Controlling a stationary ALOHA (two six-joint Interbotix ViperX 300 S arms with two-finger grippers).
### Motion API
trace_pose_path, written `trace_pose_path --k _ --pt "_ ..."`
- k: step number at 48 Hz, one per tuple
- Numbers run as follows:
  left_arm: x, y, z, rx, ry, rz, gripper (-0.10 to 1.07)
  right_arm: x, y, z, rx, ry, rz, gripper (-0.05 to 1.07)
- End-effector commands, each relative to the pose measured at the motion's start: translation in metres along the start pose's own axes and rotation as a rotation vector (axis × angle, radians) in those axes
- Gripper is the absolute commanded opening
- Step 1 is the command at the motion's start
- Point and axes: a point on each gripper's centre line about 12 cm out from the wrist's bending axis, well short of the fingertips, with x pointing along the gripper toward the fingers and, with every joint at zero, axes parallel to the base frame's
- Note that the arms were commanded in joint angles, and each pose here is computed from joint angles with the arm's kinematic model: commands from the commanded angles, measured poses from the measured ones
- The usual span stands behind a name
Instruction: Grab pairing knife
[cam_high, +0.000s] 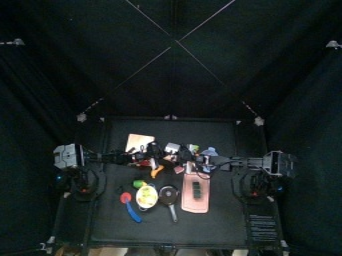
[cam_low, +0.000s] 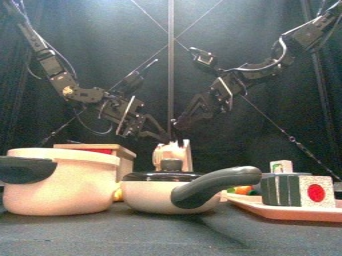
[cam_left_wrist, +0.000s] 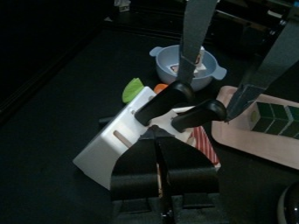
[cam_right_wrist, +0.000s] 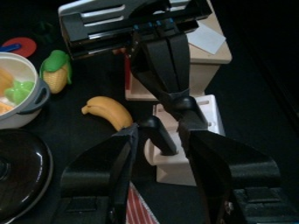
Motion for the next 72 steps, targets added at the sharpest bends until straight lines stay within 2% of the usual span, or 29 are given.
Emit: trace_pose_path --k 1,18,40,43,54,72 --pt "0.001 0.002 0.008 0.002 -0.023 0.004 0.12 -0.001 -0.003 0.013 -0.001 -0.03 -0.007 0.79" --pt "0.002 0.002 0.009 0.001 -0.026 0.005 0.12 0.008 0.0 0.01 0.002 0.002 0.001 0.78" --pt "0.0 0.002 0.008 0.002 -0.025 0.004 0.12 0.007 0.001 0.003 0.004 0.037 0.003 0.78" --pt "0.0 0.002 0.008 0.002 -0.023 0.004 0.12 0.007 0.002 0.003 0.001 0.039 0.005 0.76" --pt "0.0 0.002 0.008 0.002 -0.025 0.004 0.12 0.007 0.003 0.001 -0.005 0.043 0.009 0.52" --pt "0.0 0.002 0.009 0.002 -0.025 0.004 0.12 0.007 0.005 -0.007 -0.008 0.089 0.012 0.51"
